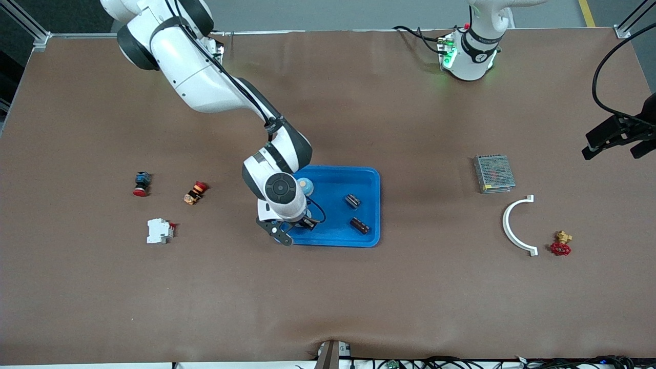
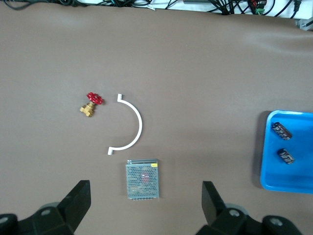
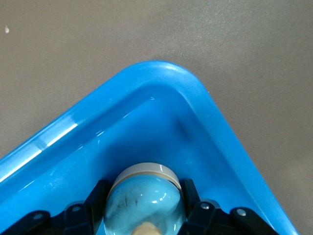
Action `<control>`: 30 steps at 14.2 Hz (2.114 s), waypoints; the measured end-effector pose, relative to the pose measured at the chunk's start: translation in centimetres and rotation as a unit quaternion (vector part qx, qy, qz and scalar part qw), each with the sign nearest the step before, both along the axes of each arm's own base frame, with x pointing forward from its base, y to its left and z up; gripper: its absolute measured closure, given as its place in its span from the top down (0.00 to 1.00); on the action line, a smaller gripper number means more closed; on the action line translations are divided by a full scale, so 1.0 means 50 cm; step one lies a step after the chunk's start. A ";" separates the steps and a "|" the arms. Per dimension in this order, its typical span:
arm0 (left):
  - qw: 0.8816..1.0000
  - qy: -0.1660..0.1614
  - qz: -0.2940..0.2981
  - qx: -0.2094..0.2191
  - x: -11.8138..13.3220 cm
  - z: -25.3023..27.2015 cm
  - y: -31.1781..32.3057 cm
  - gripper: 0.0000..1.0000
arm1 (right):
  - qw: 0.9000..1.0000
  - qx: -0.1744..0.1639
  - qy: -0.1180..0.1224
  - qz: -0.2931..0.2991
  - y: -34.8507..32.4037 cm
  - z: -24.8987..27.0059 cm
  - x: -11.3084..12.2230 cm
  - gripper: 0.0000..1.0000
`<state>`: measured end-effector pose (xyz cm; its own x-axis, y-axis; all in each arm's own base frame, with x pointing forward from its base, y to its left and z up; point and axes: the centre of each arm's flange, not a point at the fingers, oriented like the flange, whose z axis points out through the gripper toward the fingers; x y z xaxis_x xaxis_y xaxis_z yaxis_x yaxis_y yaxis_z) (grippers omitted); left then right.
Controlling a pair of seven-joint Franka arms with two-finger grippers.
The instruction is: Place electrolytic capacitor and blue bell in tray
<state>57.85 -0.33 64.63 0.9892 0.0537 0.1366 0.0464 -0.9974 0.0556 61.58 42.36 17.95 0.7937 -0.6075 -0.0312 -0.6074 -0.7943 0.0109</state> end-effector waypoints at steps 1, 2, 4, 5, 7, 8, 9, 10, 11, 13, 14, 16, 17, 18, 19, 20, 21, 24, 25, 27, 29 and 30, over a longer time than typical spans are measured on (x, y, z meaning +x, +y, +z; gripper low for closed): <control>1.000 -0.005 0.005 -0.002 0.006 -0.010 0.003 1.00 | 1.000 0.000 0.000 0.000 0.000 0.000 0.000 0.67; 1.000 -0.009 0.009 -0.002 0.011 -0.026 0.005 1.00 | 1.000 0.000 0.000 0.000 0.000 0.000 0.000 0.67; 1.000 -0.011 0.012 -0.002 0.019 -0.076 0.004 1.00 | 1.000 0.000 0.000 0.000 0.000 0.000 0.000 0.67; 1.000 -0.007 0.013 -0.002 0.017 -0.098 0.001 1.00 | 1.000 0.000 -0.001 0.000 0.000 0.000 0.000 0.67; 1.000 0.003 0.011 -0.002 0.005 -0.105 -0.001 1.00 | 1.000 0.000 -0.003 -0.004 -0.004 -0.004 0.001 0.82; 1.000 0.013 0.010 0.001 -0.003 -0.097 -0.001 1.00 | 1.000 0.000 -0.004 -0.005 -0.006 -0.007 0.002 0.91; 1.000 0.020 0.009 0.004 -0.009 -0.089 -0.001 1.00 | 1.000 -0.001 -0.005 -0.006 -0.009 -0.008 0.004 1.00; 1.000 0.023 0.008 0.007 -0.012 -0.082 -0.001 1.00 | 1.000 -0.001 -0.006 -0.007 -0.010 -0.008 0.005 1.00; 1.000 0.024 0.008 0.008 -0.013 -0.079 -0.001 1.00 | 1.000 -0.001 -0.006 -0.007 -0.012 -0.008 0.006 1.00; 1.000 0.022 0.007 0.008 -0.013 -0.069 -0.001 1.00 | 1.000 0.000 -0.008 -0.008 -0.013 -0.004 0.009 1.00; 1.000 0.023 0.007 0.008 -0.015 -0.063 -0.002 1.00 | 1.000 0.001 -0.010 -0.008 -0.012 0.001 0.010 1.00; 1.000 0.021 0.007 0.008 -0.017 -0.047 -0.002 1.00 | 1.000 0.000 -0.009 -0.008 -0.009 0.017 0.011 1.00; 1.000 0.019 0.007 0.008 -0.017 -0.041 -0.001 1.00 | 1.000 -0.003 -0.004 -0.007 -0.008 0.027 0.009 1.00; 1.000 0.019 0.007 0.008 -0.017 -0.039 -0.001 1.00 | 1.000 -0.006 0.000 -0.007 -0.007 0.039 0.006 1.00; 1.000 0.021 0.007 0.008 -0.018 -0.040 -0.001 1.00 | 1.000 -0.009 0.005 -0.007 -0.008 0.052 0.005 1.00; 1.000 0.026 0.007 0.008 -0.017 -0.045 -0.001 1.00 | 1.000 -0.013 0.008 -0.005 -0.013 0.067 0.007 1.00; 0.999 0.031 0.006 0.008 -0.015 -0.052 -0.002 1.00 | 1.000 -0.016 0.011 0.000 -0.023 0.081 0.013 1.00; 0.999 0.040 0.005 0.008 -0.008 -0.069 -0.005 1.00 | 0.999 -0.017 0.015 0.048 -0.114 0.117 0.069 1.00; 0.999 0.041 0.004 0.008 -0.008 -0.070 -0.006 1.00 | 0.997 -0.015 0.015 0.071 -0.162 0.127 0.096 1.00; 0.999 0.042 0.004 0.008 -0.008 -0.070 -0.006 1.00 | 0.993 -0.014 0.019 0.118 -0.273 0.144 0.145 1.00; 0.999 0.042 0.004 0.008 -0.008 -0.070 -0.006 1.00 | 0.985 -0.009 0.018 0.170 -0.400 0.166 0.192 1.00; 0.999 0.043 0.004 0.008 -0.008 -0.070 -0.006 1.00 | 0.981 -0.008 0.015 0.194 -0.466 0.179 0.211 1.00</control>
<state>57.43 -0.65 61.12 0.9968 0.0605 0.0528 0.0587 -0.9977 0.0346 72.16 19.05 26.90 0.9639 -0.2612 -0.0515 -0.2595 -0.9650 0.0377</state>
